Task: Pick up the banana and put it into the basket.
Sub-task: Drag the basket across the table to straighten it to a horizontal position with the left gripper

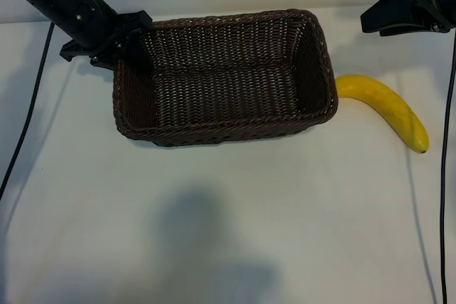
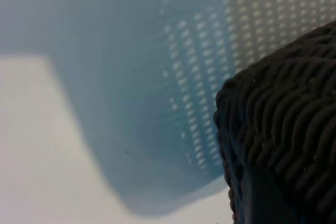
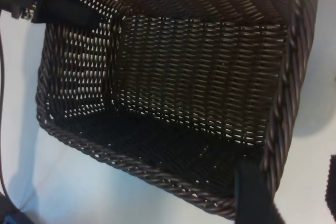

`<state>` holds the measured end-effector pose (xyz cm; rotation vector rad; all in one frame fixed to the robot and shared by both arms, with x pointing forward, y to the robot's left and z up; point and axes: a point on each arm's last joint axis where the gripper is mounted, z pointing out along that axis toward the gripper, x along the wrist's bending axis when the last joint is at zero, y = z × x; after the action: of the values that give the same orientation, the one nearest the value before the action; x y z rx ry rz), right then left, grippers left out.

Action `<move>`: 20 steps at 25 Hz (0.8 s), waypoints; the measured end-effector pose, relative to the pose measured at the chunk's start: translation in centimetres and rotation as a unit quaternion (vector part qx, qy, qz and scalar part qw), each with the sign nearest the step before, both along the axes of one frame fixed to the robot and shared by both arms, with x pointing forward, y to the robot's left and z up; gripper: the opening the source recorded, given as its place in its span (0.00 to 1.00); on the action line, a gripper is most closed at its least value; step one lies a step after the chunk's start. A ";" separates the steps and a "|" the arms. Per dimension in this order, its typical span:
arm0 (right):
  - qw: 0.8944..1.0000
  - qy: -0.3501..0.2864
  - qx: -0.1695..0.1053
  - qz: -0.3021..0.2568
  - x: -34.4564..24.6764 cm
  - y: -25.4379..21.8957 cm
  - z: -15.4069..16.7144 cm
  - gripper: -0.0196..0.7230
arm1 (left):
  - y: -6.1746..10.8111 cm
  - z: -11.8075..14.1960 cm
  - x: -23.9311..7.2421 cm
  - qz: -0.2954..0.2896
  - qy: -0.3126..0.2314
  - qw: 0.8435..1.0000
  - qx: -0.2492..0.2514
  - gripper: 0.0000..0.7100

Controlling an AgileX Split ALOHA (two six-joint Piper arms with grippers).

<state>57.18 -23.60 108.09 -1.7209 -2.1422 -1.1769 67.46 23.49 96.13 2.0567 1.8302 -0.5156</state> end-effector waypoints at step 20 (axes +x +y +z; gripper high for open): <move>1.000 0.000 0.000 0.000 0.0 0.0 0.0 0.52 | 0.0 -3.1 0.5 -0.019 0.013 1.000 0.001 0.41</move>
<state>57.18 -23.60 108.09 -1.7211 -2.1429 -1.1777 67.99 23.48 93.02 2.0978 1.8105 -0.5533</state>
